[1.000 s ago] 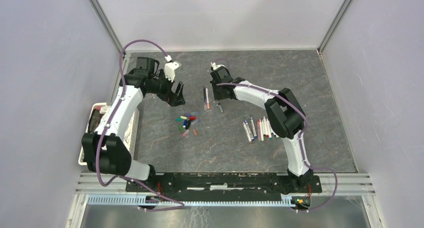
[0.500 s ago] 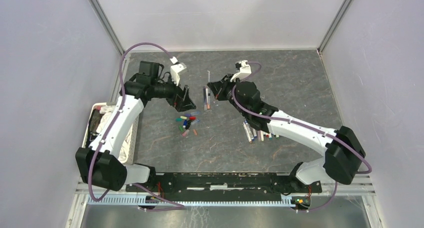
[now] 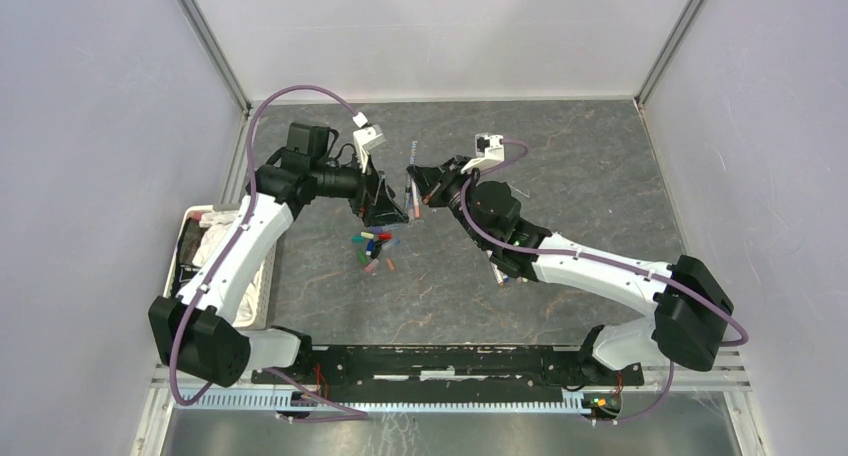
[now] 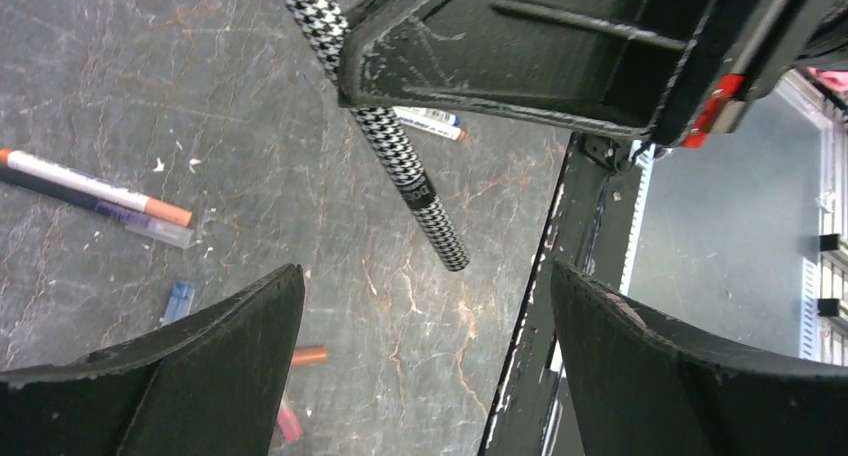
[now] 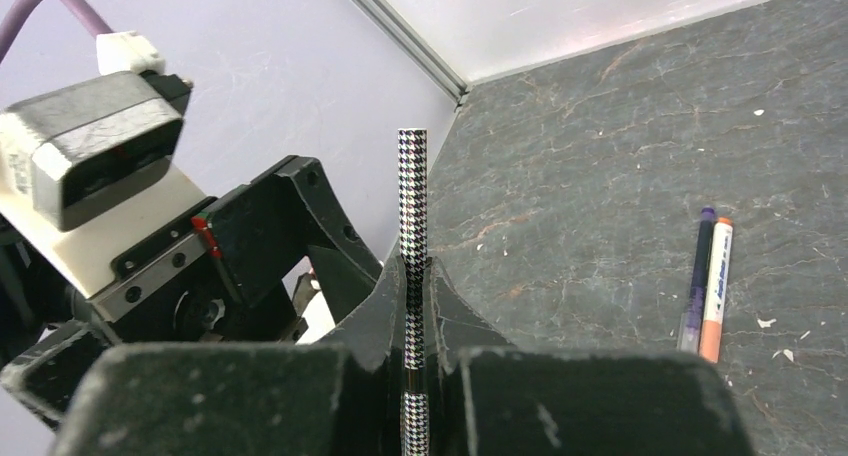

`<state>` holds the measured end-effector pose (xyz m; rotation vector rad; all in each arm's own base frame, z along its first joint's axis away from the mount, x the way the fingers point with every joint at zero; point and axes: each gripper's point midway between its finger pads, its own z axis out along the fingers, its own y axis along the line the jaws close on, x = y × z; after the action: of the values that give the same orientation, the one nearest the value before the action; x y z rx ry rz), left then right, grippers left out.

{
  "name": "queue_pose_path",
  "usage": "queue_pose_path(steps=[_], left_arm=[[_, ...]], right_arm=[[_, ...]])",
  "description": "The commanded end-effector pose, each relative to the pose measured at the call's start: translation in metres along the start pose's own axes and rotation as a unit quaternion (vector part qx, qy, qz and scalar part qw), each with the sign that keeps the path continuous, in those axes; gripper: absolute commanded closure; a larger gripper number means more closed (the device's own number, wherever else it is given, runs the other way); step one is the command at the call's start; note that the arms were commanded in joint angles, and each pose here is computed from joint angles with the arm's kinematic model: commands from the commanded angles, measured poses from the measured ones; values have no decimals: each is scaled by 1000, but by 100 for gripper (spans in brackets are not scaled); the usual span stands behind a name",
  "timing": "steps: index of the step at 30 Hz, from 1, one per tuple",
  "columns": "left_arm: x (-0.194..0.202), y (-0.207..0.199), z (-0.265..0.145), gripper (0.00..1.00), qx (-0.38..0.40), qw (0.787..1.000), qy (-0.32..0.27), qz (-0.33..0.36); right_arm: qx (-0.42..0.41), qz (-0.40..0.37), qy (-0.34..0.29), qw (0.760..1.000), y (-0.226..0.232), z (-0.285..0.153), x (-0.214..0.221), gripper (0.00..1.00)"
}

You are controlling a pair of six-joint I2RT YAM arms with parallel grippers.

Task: Open the pen caps
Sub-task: Pick up the pen from the center of the board.

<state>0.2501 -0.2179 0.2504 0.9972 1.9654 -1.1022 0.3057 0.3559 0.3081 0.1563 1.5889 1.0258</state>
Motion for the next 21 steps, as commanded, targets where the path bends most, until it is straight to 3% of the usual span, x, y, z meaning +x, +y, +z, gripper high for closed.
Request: queue_pose_path(steps=[1,9,21], left_arm=[[-22,-19,-3,4,35,998,-44,3],[-24,-10,9,30,34,998,-57,-7],[-19,-3,20,46,48,997,-52,-5]], right_arm=[[-8,27,-47,998,12,-1,-26,100],[-13,31,-50,998,13,0,-26,100],[-24,51,-42,998,16,2,-18,100]])
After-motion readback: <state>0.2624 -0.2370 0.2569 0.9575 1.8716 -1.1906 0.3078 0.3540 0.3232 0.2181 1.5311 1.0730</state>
